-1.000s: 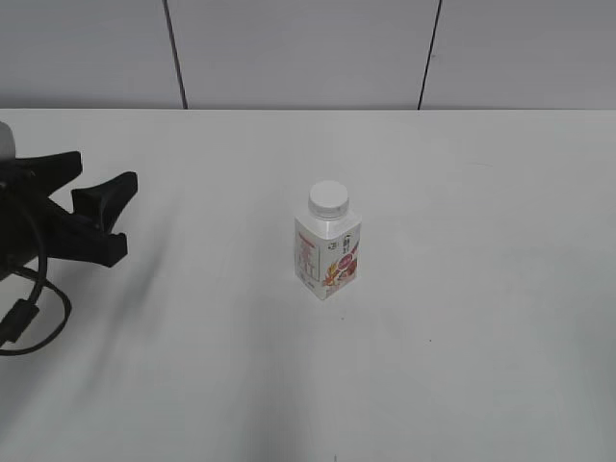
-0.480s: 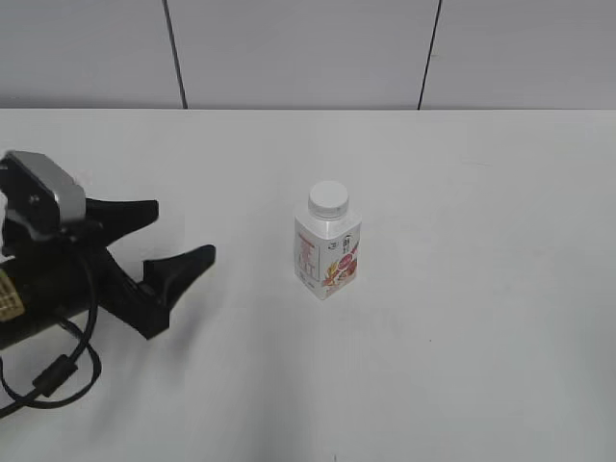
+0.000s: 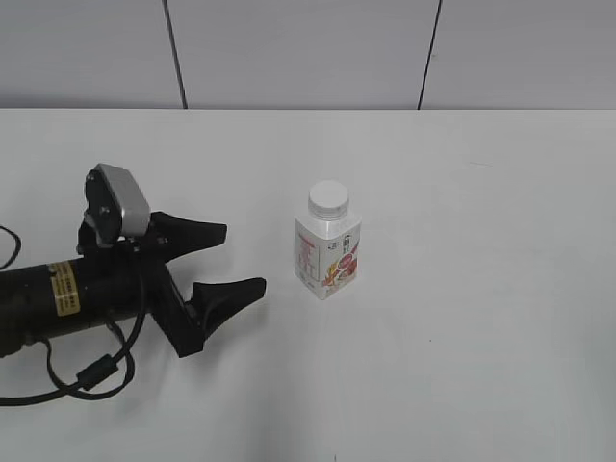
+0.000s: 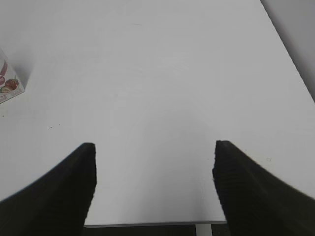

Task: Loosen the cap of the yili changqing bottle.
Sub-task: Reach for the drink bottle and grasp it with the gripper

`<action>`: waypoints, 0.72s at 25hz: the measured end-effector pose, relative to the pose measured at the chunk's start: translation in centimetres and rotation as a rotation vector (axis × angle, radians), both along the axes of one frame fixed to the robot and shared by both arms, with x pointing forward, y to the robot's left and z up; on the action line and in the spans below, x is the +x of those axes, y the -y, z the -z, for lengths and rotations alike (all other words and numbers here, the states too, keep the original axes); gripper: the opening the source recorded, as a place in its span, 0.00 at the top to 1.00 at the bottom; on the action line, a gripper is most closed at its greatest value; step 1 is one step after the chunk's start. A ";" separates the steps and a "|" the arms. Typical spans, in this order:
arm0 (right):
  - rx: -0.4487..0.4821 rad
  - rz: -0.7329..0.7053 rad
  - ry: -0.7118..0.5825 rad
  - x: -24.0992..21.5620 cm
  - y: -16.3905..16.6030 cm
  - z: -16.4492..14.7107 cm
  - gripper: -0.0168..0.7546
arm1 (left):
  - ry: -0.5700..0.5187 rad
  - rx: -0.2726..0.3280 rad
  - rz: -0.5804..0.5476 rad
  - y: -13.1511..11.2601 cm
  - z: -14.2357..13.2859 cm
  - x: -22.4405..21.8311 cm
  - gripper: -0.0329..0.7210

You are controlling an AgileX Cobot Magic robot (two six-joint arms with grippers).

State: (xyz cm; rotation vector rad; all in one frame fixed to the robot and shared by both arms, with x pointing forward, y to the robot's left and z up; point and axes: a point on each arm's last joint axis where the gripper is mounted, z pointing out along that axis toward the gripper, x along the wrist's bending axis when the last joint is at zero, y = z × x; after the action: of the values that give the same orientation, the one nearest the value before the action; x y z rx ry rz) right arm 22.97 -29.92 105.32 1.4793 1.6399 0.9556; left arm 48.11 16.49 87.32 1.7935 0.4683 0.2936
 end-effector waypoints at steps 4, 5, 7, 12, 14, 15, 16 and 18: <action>0.000 0.000 0.000 0.0 0.0 0.0 0.22 | 0.024 0.005 0.051 0.6 -0.4 1.3 0.17; 0.000 0.000 0.000 0.0 0.0 0.0 0.22 | 0.026 0.015 0.065 0.8 -0.5 1.7 0.17; 0.000 0.000 0.000 0.0 0.0 0.0 0.22 | 0.021 0.038 0.098 1.1 -0.6 2.3 0.17; 0.000 0.000 0.000 0.0 0.0 0.0 0.22 | 0.005 0.042 0.165 2.0 -0.2 4.1 0.17; 0.000 0.000 0.000 0.0 0.0 0.0 0.22 | 0.003 0.039 0.171 2.2 0.0 4.7 0.17; 0.000 0.000 0.000 0.0 0.0 0.0 0.22 | 0.005 0.037 0.174 2.3 0.1 5.0 0.17; 0.000 0.000 0.000 0.0 0.0 0.0 0.22 | 0.008 0.035 0.178 2.4 0.1 5.3 0.17; 0.000 0.000 0.000 0.0 0.0 0.0 0.22 | 0.018 0.035 0.201 2.7 0.0 5.8 0.17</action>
State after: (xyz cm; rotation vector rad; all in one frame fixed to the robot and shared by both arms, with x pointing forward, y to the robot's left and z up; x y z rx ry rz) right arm 22.97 -29.92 105.32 1.4793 1.6399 0.9556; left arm 53.92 13.75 87.28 1.8539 0.2688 0.1789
